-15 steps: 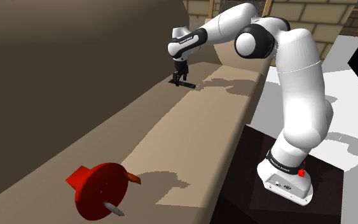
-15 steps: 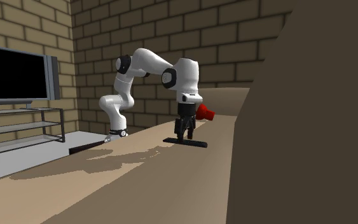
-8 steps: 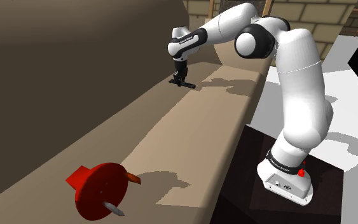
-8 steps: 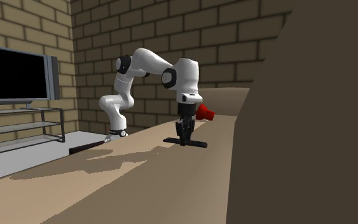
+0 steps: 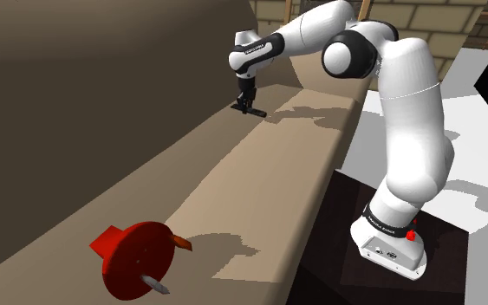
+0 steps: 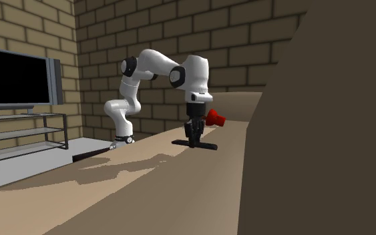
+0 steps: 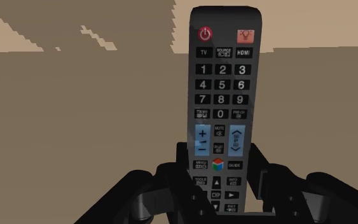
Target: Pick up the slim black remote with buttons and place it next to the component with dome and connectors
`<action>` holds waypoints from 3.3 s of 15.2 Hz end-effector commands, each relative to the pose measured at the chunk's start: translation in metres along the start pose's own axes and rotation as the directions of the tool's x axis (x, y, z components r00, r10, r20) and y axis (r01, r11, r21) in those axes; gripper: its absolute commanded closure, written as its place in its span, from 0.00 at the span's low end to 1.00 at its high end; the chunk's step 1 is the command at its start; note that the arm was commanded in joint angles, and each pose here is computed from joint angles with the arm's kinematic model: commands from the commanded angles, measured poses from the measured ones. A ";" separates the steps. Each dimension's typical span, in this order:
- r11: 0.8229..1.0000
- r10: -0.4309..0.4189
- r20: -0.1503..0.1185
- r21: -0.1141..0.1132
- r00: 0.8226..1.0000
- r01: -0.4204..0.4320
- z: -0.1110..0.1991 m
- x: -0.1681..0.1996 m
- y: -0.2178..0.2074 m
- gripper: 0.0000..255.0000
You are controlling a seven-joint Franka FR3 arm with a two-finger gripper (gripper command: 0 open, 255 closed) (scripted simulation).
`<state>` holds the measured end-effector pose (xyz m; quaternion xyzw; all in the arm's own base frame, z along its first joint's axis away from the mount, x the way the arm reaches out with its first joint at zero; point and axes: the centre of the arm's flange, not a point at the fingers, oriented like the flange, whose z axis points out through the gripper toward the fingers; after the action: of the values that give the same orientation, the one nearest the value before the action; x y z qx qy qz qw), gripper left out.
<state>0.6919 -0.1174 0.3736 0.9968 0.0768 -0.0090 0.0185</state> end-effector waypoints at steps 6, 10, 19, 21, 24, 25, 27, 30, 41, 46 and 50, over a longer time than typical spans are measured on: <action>1.000 0.000 0.000 0.000 1.000 0.000 -0.037 0.000 0.001 1.00; 1.000 0.000 0.000 0.000 1.000 0.000 -0.058 0.000 0.002 1.00; 1.000 0.000 0.000 0.000 1.000 0.000 -0.105 -0.001 0.003 1.00; 1.000 0.000 0.000 0.000 1.000 0.000 -0.116 -0.002 0.004 1.00; 1.000 0.000 0.000 0.000 1.000 0.000 -0.132 -0.002 0.004 1.00; 1.000 0.000 0.000 0.000 1.000 0.000 -0.137 -0.002 0.004 1.00; 1.000 0.000 0.000 0.000 1.000 0.000 -0.147 -0.002 0.005 1.00; 1.000 0.000 0.000 0.000 1.000 0.000 -0.163 -0.003 0.005 1.00; 1.000 0.000 0.000 0.000 1.000 0.000 -0.182 -0.054 -0.071 1.00; 1.000 0.000 0.000 0.000 1.000 0.000 -0.183 -0.090 -0.127 1.00; 1.000 0.000 0.000 0.000 1.000 0.000 -0.184 -0.119 -0.171 1.00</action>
<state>0.5587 0.0277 0.5552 0.9968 0.0771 -0.0089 0.0181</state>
